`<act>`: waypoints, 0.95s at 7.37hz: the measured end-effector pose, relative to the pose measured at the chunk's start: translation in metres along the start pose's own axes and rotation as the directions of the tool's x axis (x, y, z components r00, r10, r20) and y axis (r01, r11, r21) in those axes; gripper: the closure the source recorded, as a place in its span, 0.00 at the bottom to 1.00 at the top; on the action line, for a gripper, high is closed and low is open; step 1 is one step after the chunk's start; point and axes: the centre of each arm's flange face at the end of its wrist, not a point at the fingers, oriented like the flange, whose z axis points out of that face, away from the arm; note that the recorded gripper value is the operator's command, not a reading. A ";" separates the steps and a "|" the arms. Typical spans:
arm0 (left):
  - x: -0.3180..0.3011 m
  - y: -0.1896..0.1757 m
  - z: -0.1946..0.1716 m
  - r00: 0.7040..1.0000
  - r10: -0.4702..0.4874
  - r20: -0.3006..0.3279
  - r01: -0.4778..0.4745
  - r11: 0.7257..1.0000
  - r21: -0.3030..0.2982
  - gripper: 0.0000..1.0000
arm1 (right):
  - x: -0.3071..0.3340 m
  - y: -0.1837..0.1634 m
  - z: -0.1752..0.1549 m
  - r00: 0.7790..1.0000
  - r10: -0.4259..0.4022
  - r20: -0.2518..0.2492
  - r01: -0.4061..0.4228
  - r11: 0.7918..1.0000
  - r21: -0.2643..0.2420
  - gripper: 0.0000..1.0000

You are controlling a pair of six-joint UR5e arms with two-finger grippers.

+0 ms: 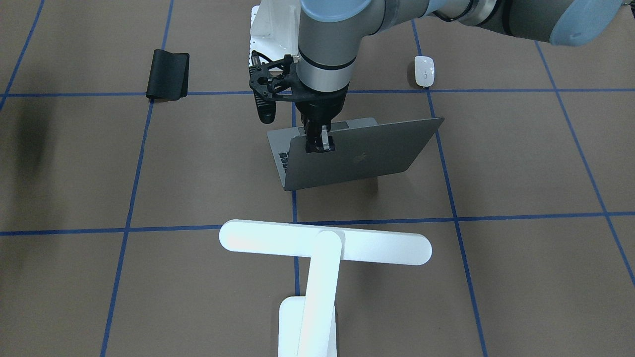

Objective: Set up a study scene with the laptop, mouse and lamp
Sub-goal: 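Nudge the laptop with the left gripper to square it below the lamp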

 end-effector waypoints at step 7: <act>0.010 0.044 0.005 0.991 0.117 0.065 -0.116 0.993 -0.022 1.00 | 0.002 0.000 0.002 1.000 0.006 -0.003 -0.006 1.000 -0.003 0.00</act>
